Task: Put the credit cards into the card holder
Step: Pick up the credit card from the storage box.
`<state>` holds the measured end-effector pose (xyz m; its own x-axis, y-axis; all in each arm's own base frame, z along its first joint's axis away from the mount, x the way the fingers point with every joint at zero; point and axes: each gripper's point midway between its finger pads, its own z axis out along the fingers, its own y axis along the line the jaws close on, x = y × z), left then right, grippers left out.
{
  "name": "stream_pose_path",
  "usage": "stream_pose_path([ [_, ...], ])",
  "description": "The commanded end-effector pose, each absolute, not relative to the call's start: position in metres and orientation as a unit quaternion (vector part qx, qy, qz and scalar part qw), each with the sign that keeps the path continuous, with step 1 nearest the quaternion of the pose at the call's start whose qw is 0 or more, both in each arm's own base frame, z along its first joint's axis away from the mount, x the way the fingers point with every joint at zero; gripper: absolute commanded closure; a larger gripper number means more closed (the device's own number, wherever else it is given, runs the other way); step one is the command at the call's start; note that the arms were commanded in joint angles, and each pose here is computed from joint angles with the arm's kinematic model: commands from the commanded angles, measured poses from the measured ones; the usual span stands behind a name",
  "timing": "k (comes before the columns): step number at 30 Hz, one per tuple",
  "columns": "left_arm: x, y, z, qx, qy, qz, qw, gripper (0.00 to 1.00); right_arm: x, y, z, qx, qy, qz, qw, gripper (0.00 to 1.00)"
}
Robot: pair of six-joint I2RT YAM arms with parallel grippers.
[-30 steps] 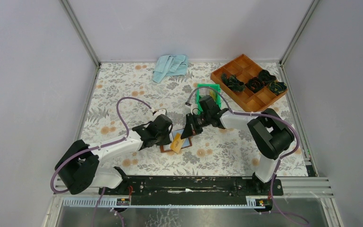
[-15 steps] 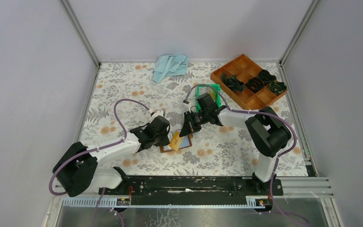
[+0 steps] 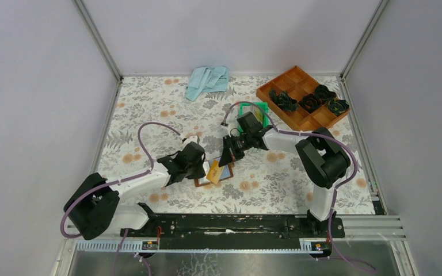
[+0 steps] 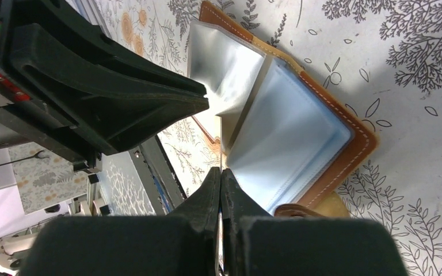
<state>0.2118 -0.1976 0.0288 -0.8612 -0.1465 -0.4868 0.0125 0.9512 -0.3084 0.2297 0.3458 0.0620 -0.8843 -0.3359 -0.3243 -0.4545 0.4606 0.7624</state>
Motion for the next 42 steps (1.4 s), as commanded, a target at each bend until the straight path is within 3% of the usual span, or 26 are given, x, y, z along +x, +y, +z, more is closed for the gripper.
stream_pose_path([
  [1, 0.224, -0.202, 0.043, -0.034, 0.936, -0.179, 0.300, 0.80, 0.231, 0.353, 0.070, -0.252, 0.841, 0.474, 0.061, 1.00],
  [30, 0.232, -0.205, 0.046, -0.069, 0.887, -0.300, 0.343, 0.57, 0.231, 0.361, 0.065, -0.270, 0.828, 0.491, 0.030, 1.00],
  [42, 0.231, -0.215, 0.063, -0.046, 0.842, -0.388, 0.371, 0.54, 0.232, 0.364, 0.064, -0.274, 0.824, 0.495, 0.021, 1.00],
])
